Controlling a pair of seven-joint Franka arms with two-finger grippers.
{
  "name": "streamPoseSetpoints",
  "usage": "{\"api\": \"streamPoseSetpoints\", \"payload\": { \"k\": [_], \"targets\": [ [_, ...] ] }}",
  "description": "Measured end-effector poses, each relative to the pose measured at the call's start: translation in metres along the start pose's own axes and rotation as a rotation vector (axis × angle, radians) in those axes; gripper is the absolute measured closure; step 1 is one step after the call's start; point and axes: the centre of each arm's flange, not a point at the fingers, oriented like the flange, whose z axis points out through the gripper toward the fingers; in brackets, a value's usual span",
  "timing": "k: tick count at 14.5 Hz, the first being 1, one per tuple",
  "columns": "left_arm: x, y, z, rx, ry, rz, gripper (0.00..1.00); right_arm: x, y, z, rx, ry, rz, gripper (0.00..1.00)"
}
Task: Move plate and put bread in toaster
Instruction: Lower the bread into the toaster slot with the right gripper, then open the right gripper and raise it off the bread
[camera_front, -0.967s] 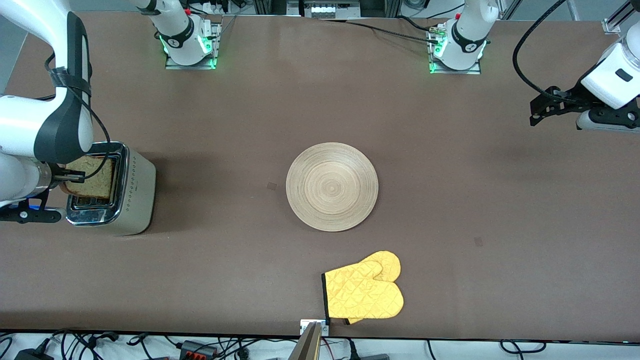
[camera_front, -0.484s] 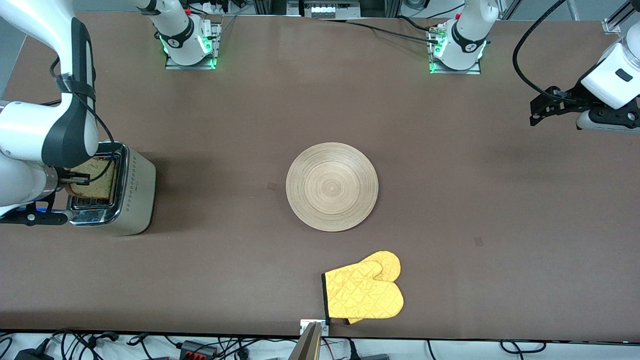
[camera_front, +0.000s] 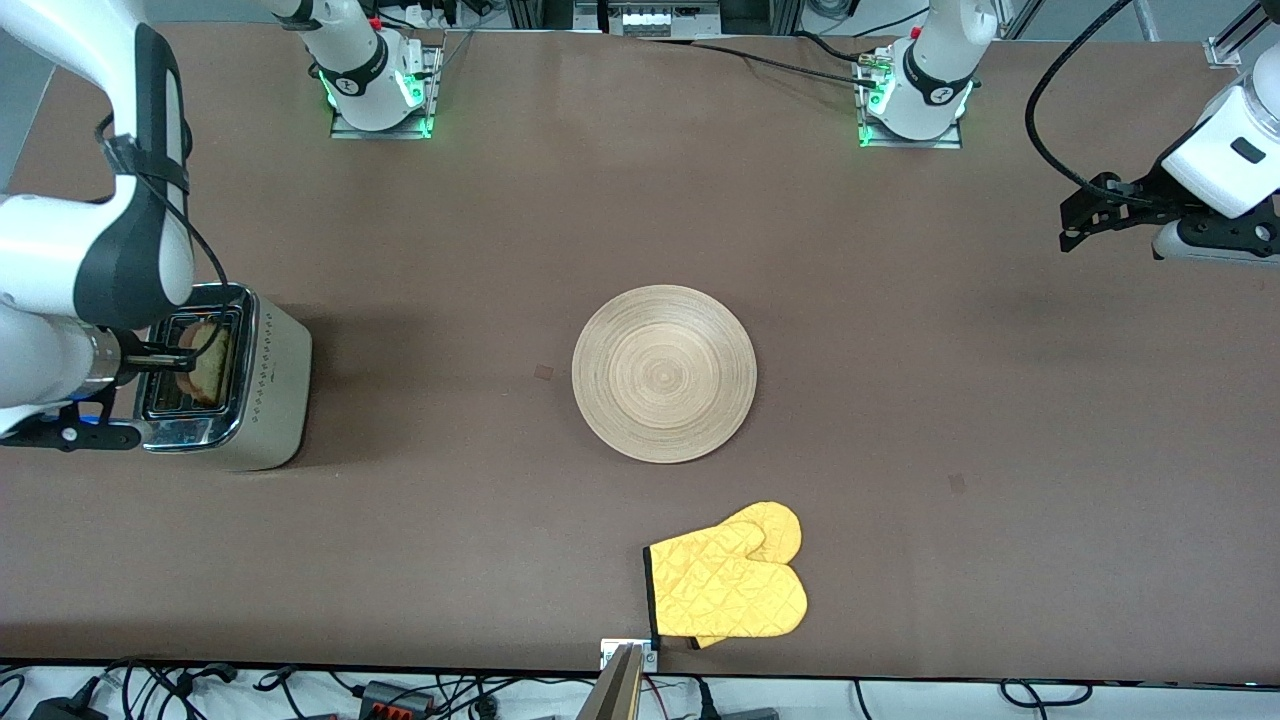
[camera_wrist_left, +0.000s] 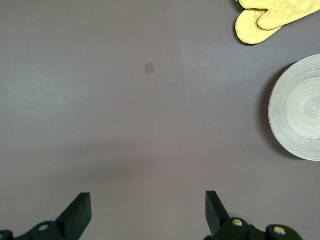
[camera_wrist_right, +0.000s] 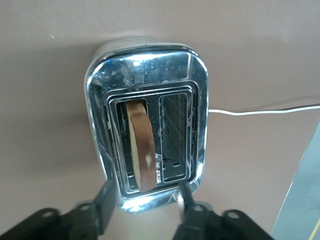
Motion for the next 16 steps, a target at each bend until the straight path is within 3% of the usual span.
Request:
{"api": "streamPoseSetpoints", "payload": {
  "k": [3,4,7,11,16],
  "targets": [
    [0.0,0.0,0.0,0.0,0.0,0.0,0.0,-0.021,0.007,-0.043,0.048,0.075,0.002,0.04],
    [0.0,0.0,0.0,0.0,0.0,0.0,0.0,-0.028,0.008,-0.058,0.056,0.102,0.0,0.0],
    [0.0,0.0,0.0,0.0,0.0,0.0,0.0,-0.042,0.003,-0.085,0.123,0.153,-0.014,0.0],
    [0.0,0.0,0.0,0.0,0.0,0.0,0.0,-0.043,-0.001,-0.089,0.174,0.164,-0.02,0.0],
    [0.0,0.0,0.0,0.0,0.0,0.0,0.0,-0.042,0.009,-0.094,0.288,0.201,-0.002,0.0]
  ]
}}
